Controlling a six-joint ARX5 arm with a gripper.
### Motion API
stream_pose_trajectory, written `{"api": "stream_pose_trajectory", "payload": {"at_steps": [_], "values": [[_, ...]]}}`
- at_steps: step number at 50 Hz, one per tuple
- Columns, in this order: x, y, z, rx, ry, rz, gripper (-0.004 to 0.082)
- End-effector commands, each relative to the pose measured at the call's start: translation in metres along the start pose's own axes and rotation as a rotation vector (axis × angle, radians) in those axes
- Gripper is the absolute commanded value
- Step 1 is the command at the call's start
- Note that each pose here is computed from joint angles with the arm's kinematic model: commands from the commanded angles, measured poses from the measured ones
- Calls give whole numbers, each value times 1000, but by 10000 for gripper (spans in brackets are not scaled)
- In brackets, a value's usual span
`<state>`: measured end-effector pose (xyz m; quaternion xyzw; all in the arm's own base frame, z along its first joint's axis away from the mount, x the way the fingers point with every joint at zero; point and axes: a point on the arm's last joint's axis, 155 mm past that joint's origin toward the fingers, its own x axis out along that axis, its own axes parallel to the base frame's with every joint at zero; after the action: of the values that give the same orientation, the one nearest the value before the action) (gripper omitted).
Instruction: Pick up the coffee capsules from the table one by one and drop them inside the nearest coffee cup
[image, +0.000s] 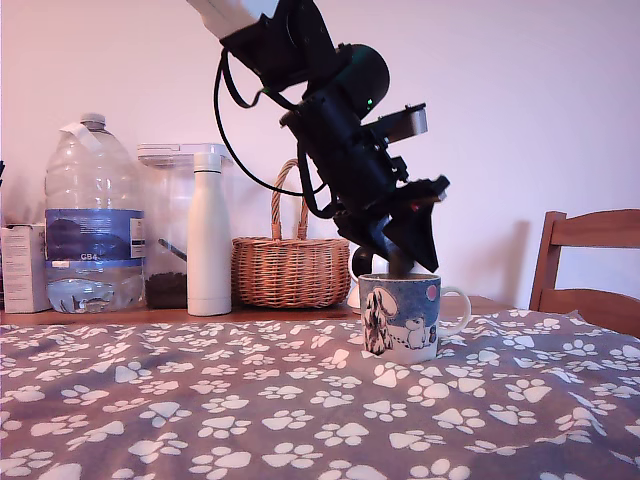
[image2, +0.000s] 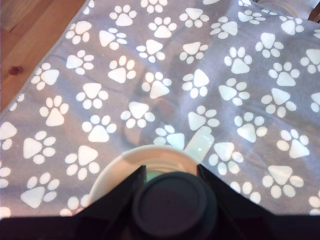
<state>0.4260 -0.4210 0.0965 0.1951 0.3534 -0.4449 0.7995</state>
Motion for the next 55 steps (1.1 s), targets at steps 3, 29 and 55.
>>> {"api": "stream_pose_trajectory", "payload": {"at_steps": [3,29,55], "values": [[19,3,-8,8,8,14,549],[16,9,19,22,-101,23,589],[-5,4,41,33,-180,-40,86]]}}
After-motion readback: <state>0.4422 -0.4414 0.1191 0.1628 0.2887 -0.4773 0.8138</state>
